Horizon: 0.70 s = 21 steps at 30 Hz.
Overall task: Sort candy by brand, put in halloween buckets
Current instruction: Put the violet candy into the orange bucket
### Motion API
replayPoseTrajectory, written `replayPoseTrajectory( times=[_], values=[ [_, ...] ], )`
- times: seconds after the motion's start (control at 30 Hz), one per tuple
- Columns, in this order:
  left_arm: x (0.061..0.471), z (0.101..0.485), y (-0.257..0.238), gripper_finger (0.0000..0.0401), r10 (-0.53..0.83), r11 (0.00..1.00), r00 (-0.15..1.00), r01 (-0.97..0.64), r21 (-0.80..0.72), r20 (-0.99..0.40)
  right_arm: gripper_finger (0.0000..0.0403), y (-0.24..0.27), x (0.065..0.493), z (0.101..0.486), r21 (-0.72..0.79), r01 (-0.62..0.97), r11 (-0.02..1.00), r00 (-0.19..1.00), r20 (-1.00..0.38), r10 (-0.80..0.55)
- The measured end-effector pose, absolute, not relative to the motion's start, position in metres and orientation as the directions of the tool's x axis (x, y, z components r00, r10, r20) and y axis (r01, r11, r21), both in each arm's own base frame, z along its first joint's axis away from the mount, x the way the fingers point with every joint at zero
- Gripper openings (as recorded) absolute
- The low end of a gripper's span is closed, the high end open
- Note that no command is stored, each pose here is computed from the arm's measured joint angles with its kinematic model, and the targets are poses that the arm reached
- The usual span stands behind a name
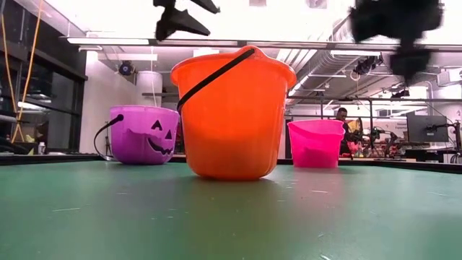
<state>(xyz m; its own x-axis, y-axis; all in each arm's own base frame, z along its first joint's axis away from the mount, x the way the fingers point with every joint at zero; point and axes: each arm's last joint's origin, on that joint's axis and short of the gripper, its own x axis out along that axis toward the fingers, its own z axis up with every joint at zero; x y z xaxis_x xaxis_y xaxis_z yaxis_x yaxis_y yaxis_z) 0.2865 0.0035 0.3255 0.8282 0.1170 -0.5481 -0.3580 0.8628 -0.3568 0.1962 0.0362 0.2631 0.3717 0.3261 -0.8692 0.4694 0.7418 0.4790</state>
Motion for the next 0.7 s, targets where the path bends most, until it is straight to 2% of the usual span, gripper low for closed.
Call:
replayPoseTrajectory(
  times=[0.1, 0.23, 0.37, 0.7],
  values=[
    [0.269, 0.328, -0.006, 0.02, 0.154, 0.875, 0.835, -0.364, -0.321, -0.528, 0.0271, 0.073, 0.19, 0.24, 0.534, 0.532, 0.657, 0.322, -0.846, 0.425],
    [0.248, 0.34, -0.015, 0.02, 0.133, 0.903, 0.872, -0.303, -0.305, -0.471, 0.0271, 0.119, 0.183, 0.223, 0.591, 0.627, 0.508, 0.33, -0.792, 0.514],
    [0.232, 0.35, -0.023, 0.02, 0.093, 0.929, 0.895, -0.236, -0.286, -0.435, 0.0271, 0.151, 0.177, 0.214, 0.551, 0.725, 0.414, 0.335, -0.807, 0.486],
    [0.212, 0.362, -0.037, 0.02, 0.025, 0.934, 0.921, -0.16, -0.32, -0.389, 0.0271, 0.2, 0.176, 0.186, 0.346, 0.828, 0.441, 0.086, -0.855, 0.511]
  ],
)
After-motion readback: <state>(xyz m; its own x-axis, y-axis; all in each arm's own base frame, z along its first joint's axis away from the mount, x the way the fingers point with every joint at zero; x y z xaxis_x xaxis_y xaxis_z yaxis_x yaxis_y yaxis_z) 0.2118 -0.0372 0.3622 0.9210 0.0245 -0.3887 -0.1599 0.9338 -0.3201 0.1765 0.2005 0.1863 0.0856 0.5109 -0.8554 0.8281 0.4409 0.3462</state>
